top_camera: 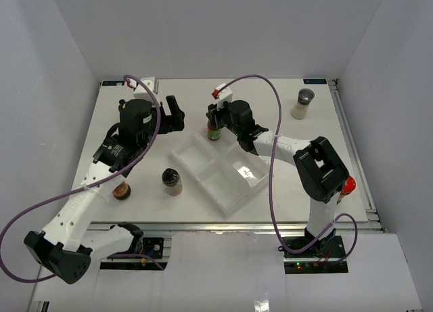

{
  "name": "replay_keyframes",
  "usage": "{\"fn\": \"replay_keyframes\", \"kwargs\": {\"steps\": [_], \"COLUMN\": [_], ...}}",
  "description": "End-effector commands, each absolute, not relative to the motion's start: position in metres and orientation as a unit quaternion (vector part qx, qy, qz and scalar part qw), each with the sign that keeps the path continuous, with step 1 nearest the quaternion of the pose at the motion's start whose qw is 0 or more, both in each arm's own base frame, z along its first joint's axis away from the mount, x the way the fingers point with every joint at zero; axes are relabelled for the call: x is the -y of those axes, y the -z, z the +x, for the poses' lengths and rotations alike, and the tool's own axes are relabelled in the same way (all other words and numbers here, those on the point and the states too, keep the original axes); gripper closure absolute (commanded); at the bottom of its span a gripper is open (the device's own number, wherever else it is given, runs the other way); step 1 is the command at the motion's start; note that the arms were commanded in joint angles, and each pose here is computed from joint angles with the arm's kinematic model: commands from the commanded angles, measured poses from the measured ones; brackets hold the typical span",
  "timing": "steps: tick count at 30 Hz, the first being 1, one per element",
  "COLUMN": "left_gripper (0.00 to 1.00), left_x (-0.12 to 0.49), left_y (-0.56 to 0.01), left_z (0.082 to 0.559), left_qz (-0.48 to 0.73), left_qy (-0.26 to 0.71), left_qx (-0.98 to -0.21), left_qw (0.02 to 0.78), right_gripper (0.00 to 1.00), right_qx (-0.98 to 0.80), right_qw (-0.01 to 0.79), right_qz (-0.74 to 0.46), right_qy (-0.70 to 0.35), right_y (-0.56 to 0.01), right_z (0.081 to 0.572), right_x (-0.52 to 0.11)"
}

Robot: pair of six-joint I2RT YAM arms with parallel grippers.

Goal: Organize the condiment bottles

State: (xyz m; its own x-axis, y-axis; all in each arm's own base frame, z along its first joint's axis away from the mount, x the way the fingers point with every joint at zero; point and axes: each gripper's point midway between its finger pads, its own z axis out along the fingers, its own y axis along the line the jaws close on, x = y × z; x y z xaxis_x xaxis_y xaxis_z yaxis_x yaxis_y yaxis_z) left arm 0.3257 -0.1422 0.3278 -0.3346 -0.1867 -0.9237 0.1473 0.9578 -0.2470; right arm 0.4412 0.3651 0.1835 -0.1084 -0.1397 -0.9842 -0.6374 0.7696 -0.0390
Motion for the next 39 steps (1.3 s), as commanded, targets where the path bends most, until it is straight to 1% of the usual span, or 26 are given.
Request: {"fn": "replay_keyframes", "kwargs": {"steps": [1, 4, 5, 6, 8, 11, 15, 18, 21, 25, 27, 30, 34, 39], "left_gripper": [0.03, 0.03, 0.03, 0.03, 0.03, 0.03, 0.05, 0.05, 0.06, 0.06, 0.07, 0.09, 0.10, 0.12], "left_x": [0.140, 0.140, 0.140, 0.141, 0.141, 0.138, 0.108, 0.090, 0.059, 0.028, 0.019, 0.002, -0.025, -0.030], "left_y": [-0.328, -0.323, -0.322, -0.322, -0.323, -0.327, -0.326, -0.324, -0.317, -0.308, -0.297, -0.278, -0.262, -0.254], "left_z": [0.330, 0.332, 0.333, 0.333, 0.334, 0.337, 0.355, 0.369, 0.379, 0.388, 0.394, 0.404, 0.413, 0.432], "left_qz": [-0.022, -0.025, -0.026, -0.026, -0.028, -0.033, -0.077, -0.104, -0.141, -0.178, -0.190, -0.207, -0.229, -0.217], "left_qy": [0.143, 0.142, 0.142, 0.142, 0.145, 0.140, 0.100, 0.095, 0.067, 0.040, 0.025, -0.005, -0.034, -0.047], "left_qx": [-0.801, -0.805, -0.805, -0.805, -0.804, -0.802, -0.807, -0.810, -0.813, -0.810, -0.814, -0.823, -0.821, -0.818], "left_qw": [0.581, 0.576, 0.575, 0.575, 0.575, 0.580, 0.576, 0.569, 0.561, 0.557, 0.548, 0.529, 0.522, 0.531], "right_gripper": [0.78, 0.49, 0.36, 0.27, 0.16, 0.03, 0.02, 0.02, 0.02, 0.02, 0.02, 0.03, 0.03, 0.03], "right_qx": [-0.641, -0.646, -0.646, -0.648, -0.652, -0.650, -0.637, -0.636, -0.647, -0.660, -0.663, -0.640, -0.634, -0.627], "right_qw": [0.691, 0.688, 0.687, 0.686, 0.682, 0.683, 0.694, 0.699, 0.696, 0.694, 0.695, 0.712, 0.716, 0.727], "right_qz": [-0.246, -0.247, -0.248, -0.249, -0.252, -0.251, -0.255, -0.248, -0.239, -0.218, -0.212, -0.212, -0.215, -0.204], "right_qy": [-0.223, -0.221, -0.220, -0.219, -0.215, -0.216, -0.219, -0.212, -0.200, -0.189, -0.184, -0.196, -0.200, -0.191], "right_y": [-0.248, -0.246, -0.247, -0.248, -0.249, -0.256, -0.288, -0.314, -0.333, -0.360, -0.355, -0.379, -0.387, -0.389], "right_z": [0.449, 0.447, 0.446, 0.446, 0.444, 0.438, 0.425, 0.411, 0.396, 0.361, 0.349, 0.324, 0.312, 0.307], "right_x": [-0.370, -0.368, -0.367, -0.366, -0.364, -0.359, -0.350, -0.334, -0.314, -0.275, -0.260, -0.243, -0.235, -0.224]}}
